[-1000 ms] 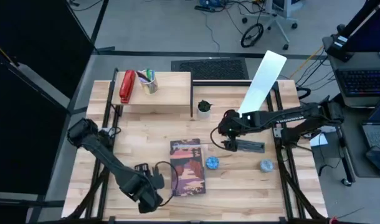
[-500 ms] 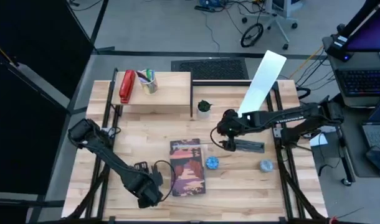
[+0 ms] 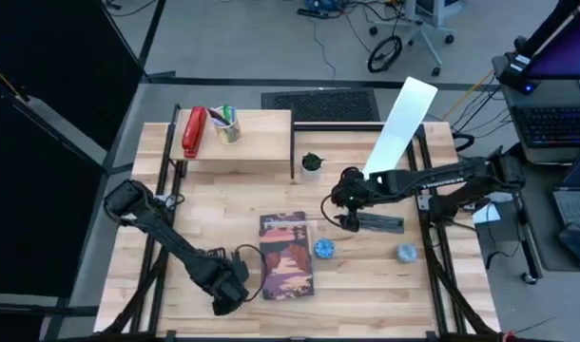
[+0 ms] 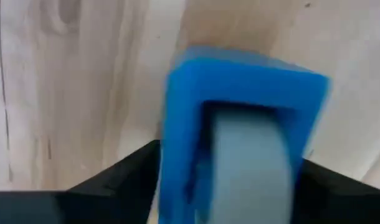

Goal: Stock shelves
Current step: Put the blue tape dispenser on the shelf

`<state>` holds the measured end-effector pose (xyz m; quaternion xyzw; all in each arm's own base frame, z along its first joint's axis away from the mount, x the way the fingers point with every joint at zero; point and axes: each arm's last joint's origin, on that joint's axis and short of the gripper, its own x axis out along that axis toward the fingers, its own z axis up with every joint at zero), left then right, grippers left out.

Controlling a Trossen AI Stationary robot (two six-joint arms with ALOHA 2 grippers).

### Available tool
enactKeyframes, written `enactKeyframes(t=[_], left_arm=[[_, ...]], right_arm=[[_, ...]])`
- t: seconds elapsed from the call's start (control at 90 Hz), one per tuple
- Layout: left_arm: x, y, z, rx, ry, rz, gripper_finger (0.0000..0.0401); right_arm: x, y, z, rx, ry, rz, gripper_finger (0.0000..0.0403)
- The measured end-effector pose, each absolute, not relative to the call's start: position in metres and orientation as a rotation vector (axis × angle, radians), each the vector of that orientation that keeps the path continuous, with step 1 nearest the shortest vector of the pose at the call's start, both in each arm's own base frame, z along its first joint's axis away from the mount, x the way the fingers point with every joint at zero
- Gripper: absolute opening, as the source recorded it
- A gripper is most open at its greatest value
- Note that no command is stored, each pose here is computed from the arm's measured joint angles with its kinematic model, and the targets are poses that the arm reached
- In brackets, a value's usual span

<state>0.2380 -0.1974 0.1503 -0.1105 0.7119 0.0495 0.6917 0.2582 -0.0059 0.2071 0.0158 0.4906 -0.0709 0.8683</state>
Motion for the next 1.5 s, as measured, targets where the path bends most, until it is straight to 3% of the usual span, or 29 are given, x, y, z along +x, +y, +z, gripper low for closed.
enactKeyframes(t=[0.044, 0.256, 0.411, 0.578, 0.878, 1.289, 1.5], left_arm=[[0.240, -0.196, 0.150, -0.252, 1.593, 0.104, 0.0185], [0.253, -0.185, 0.156, -0.334, 1.625, 0.080, 0.0184], [0.263, -0.173, 0.188, -0.403, 1.536, 0.029, 0.0184], [0.271, -0.132, 0.225, -0.478, 1.415, 0.218, 0.0184], [0.298, -0.047, 0.290, -0.664, 1.137, 0.381, 0.0184], [0.309, 0.078, 0.382, -0.591, 0.616, 0.714, 0.0184], [0.322, 0.128, 0.388, -0.547, 0.519, 0.797, 0.0184]], right_arm=[[0.258, -0.006, 0.207, 0.033, 1.027, -0.149, 0.0363], [0.257, -0.006, 0.206, 0.046, 1.040, -0.158, 0.0363], [0.256, -0.006, 0.206, 0.059, 1.047, -0.166, 0.0363], [0.254, -0.008, 0.205, 0.041, 1.073, -0.177, 0.0363], [0.252, -0.019, 0.205, 0.000, 1.089, -0.261, 0.0363], [0.250, -0.022, 0.204, 0.067, 1.102, -0.307, 0.0363], [0.250, -0.022, 0.204, 0.070, 1.101, -0.309, 0.0363]])
